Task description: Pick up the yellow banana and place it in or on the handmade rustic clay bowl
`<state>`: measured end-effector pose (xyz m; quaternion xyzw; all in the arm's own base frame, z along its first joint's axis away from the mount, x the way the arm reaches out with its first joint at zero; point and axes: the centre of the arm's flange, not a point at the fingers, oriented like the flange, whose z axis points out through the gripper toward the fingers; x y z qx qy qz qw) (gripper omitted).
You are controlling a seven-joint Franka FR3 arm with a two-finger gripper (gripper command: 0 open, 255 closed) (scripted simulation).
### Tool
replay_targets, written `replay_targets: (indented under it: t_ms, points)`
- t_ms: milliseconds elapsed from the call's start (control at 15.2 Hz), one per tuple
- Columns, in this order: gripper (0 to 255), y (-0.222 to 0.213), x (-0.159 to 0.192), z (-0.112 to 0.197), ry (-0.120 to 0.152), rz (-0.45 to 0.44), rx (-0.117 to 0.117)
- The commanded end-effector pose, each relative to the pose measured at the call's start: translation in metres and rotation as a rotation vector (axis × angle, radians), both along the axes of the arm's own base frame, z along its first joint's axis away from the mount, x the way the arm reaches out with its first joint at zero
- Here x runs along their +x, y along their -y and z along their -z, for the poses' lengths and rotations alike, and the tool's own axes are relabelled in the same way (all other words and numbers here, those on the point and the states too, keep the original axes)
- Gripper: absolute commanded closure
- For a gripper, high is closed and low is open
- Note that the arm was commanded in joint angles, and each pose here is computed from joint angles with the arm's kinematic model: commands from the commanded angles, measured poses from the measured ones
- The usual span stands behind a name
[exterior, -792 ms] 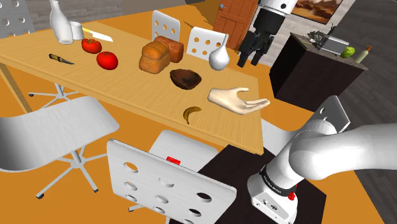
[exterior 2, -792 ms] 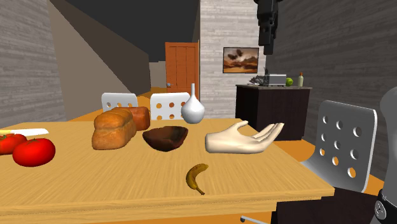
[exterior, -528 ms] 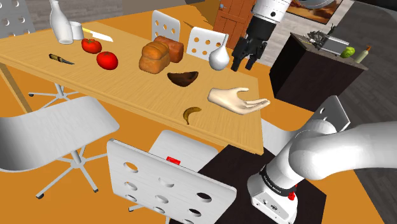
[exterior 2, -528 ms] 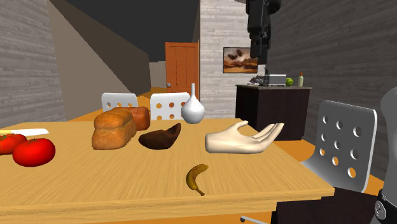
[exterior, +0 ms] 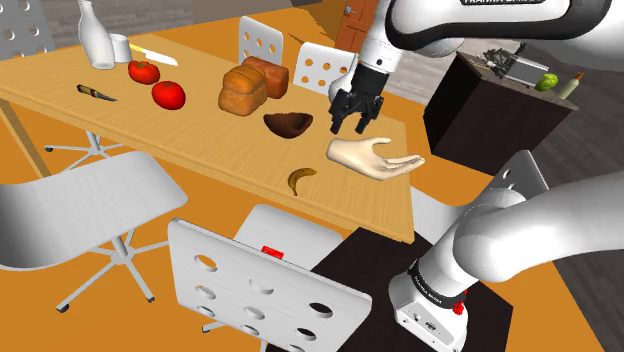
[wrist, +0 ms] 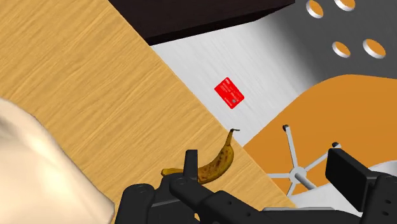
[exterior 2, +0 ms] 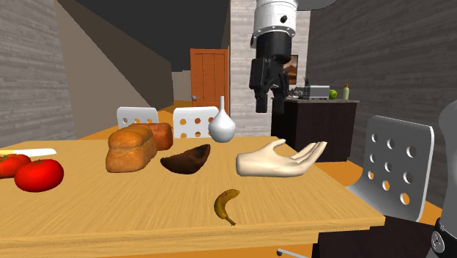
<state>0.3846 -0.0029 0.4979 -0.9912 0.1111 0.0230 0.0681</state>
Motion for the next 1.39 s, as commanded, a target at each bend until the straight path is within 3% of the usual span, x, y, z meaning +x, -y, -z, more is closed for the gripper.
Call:
replay_targets:
  t_ms: [0,1122,1320]
  points:
    - [0,0.003,0.012,0.024,-0.006,0.032,0.013]
    - [0,0.017,0.113,0.229,-0.078,0.296,0.125]
    - [0,0.015,0.116,0.245,-0.08,0.303,0.128]
